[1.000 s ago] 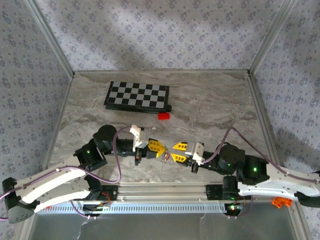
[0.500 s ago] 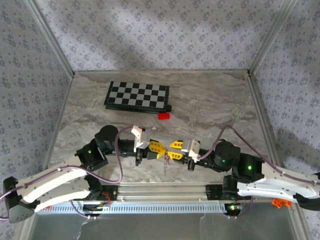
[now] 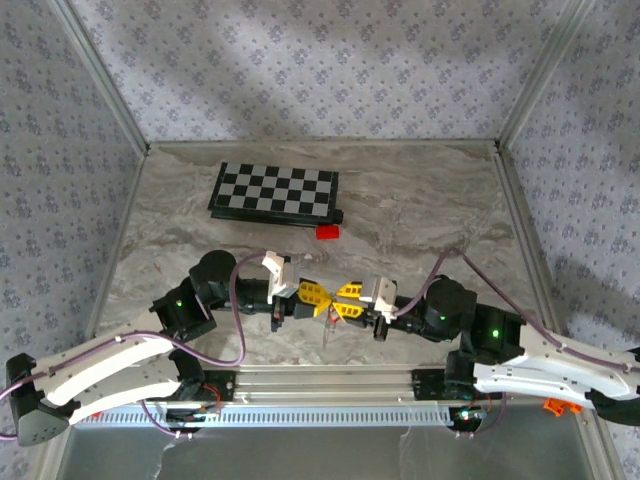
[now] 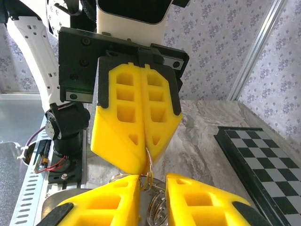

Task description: Put the keys on the keyring

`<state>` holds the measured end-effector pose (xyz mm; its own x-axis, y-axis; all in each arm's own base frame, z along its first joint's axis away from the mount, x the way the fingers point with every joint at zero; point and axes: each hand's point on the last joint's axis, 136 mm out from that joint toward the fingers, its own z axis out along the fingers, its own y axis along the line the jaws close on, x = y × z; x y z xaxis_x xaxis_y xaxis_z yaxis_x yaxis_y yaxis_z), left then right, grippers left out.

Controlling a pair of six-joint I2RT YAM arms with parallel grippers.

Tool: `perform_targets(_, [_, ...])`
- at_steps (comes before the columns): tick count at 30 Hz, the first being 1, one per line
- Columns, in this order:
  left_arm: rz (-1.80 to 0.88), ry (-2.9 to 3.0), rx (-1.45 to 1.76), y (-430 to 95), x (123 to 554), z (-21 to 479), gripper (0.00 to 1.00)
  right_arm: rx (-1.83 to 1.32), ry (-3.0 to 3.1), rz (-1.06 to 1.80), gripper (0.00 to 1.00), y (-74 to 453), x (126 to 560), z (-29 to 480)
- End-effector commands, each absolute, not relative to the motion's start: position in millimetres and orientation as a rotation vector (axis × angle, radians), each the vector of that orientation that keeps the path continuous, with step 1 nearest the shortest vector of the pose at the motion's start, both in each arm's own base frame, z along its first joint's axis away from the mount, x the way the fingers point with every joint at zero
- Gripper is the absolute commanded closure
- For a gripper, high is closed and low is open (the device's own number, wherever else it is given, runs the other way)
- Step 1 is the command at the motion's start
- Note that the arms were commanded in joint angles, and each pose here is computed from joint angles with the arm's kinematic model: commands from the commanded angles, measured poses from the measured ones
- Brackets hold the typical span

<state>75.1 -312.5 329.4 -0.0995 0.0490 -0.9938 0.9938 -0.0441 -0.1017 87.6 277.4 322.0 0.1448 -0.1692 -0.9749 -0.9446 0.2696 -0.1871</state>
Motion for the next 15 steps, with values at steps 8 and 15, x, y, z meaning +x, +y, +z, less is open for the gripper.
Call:
perform_targets(8, [-1.31,1.218,1.243,-312,68,343,1.0,-1.143,1.317,0.802,0.94,275,92,336])
perform_targets(15, [-1.224,1.319,1.312,-313,72,323,0.98,-1.178,1.397,0.785,1.0,271,93,329])
